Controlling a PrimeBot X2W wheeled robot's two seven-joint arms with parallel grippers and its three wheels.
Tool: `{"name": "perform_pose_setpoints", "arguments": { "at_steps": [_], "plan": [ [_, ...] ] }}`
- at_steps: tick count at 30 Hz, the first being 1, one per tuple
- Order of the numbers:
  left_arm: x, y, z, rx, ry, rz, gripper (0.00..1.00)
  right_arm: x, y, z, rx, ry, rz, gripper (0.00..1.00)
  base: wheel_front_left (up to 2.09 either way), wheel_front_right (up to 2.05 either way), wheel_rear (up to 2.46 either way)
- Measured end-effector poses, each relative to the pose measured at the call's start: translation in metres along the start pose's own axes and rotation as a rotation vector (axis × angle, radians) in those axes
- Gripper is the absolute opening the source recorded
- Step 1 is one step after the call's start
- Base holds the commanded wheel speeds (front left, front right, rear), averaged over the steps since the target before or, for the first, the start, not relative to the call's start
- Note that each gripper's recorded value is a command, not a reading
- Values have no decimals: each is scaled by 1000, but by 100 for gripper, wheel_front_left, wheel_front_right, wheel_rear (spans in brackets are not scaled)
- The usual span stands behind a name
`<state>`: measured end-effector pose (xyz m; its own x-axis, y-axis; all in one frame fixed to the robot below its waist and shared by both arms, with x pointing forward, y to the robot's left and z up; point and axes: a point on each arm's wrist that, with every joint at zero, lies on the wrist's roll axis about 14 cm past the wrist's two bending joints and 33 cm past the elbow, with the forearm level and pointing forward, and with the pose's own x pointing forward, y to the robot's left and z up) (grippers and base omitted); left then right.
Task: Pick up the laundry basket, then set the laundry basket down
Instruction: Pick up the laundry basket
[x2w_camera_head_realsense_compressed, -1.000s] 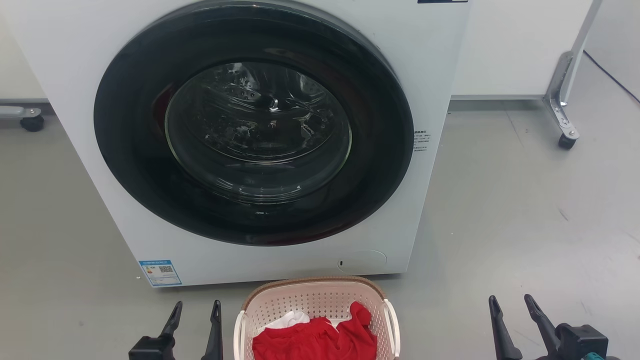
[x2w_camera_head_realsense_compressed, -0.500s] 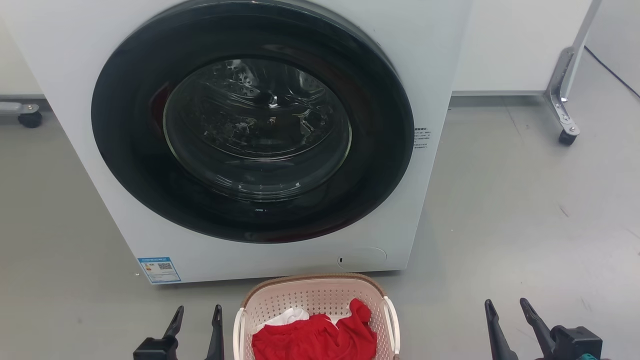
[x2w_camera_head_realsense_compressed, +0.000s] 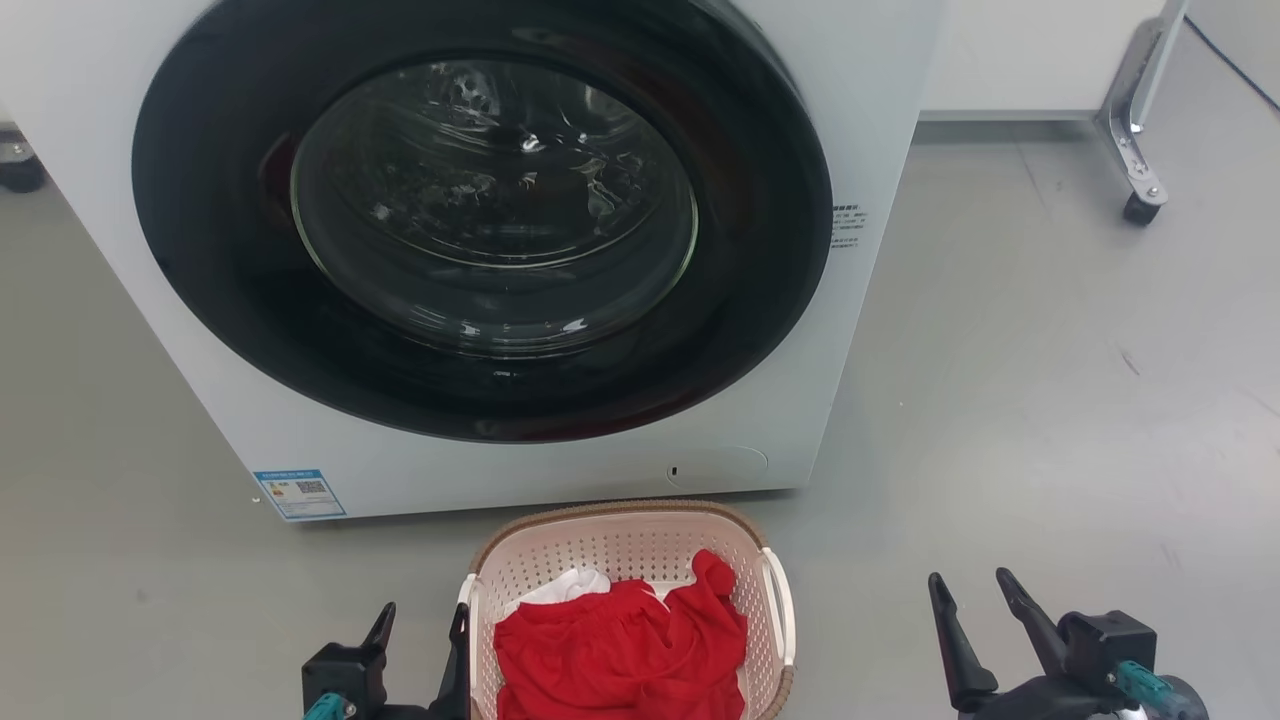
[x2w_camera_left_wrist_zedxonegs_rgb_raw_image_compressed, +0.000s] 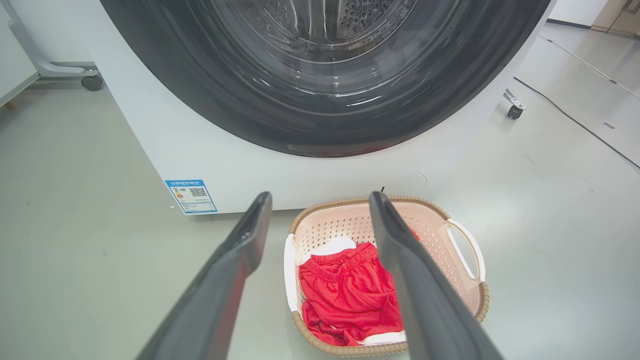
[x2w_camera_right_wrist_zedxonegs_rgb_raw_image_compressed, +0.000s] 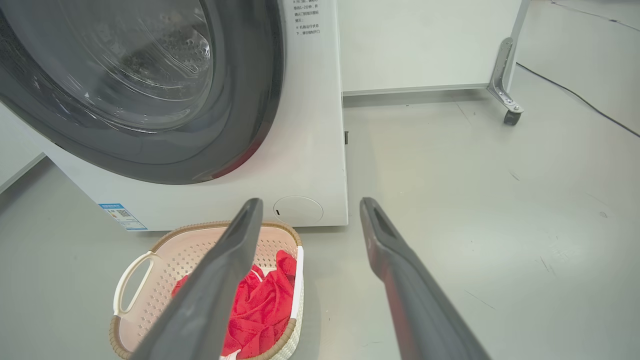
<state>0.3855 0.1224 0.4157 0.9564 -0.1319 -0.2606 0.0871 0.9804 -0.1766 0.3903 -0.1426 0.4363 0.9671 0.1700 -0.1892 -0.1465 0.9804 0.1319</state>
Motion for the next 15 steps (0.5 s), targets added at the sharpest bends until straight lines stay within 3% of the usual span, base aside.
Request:
{"name": "perform_pose_setpoints", "arguments": {
  "at_steps": [15],
  "plan": [
    [40, 0, -48, 15, 227, -4, 100, 41, 9, -40, -11, 190, 47, 100, 0, 0, 0]
  ]
}}
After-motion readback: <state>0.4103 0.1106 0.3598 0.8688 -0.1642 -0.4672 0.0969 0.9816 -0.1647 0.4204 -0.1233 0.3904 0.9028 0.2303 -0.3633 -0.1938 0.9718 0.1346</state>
